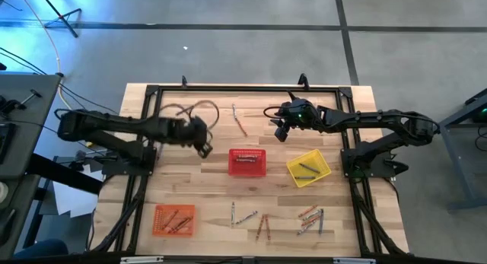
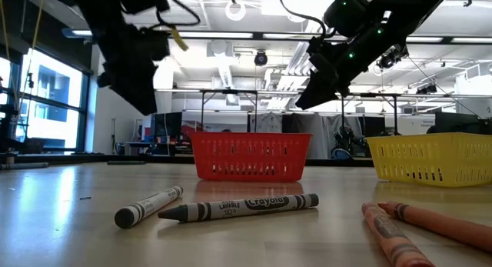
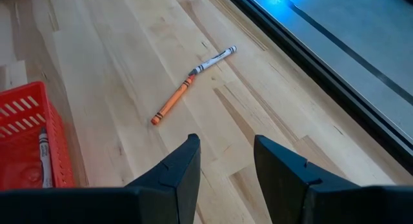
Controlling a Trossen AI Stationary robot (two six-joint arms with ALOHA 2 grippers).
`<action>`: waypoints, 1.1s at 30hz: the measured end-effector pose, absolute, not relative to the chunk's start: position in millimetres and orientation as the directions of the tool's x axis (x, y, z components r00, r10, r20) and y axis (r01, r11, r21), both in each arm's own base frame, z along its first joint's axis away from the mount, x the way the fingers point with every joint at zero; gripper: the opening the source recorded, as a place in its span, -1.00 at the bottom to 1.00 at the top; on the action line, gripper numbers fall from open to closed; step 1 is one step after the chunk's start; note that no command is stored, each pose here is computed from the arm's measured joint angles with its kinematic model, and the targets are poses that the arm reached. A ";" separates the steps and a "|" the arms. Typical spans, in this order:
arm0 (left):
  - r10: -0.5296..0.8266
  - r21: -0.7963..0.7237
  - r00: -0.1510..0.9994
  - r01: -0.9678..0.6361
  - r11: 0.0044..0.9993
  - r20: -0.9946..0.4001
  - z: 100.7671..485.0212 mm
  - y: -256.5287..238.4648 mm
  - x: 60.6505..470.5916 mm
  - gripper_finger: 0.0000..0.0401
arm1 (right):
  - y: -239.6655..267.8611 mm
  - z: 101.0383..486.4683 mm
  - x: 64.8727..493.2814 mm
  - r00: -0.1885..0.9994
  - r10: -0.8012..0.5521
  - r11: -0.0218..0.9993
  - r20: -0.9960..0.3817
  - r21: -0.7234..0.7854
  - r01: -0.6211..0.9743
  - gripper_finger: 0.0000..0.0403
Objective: Sort crayons
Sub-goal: Put the blue crayon into the yellow bin
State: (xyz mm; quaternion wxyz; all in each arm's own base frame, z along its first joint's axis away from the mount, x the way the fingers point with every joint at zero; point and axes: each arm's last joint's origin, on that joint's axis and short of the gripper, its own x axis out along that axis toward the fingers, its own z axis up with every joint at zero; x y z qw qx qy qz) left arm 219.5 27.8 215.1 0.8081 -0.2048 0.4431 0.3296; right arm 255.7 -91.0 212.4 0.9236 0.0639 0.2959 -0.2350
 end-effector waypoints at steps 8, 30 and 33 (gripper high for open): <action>0.375 0.051 0.243 -0.778 0.627 -0.895 212.1 91.1 195.7 -0.48 | -91.0 212.4 255.7 0.714 -0.396 0.883 -0.577 -0.028 0.468 -0.31; 0.256 0.113 0.036 -0.832 0.543 -0.966 166.5 185.0 153.2 -0.48 | -91.1 212.3 255.7 0.714 -0.396 0.886 -0.577 -0.037 0.462 -0.31; 0.257 0.121 0.033 -0.820 0.560 -0.966 158.9 191.8 154.2 -0.48 | -91.1 212.3 255.7 0.714 -0.396 0.889 -0.577 -0.048 0.455 -0.31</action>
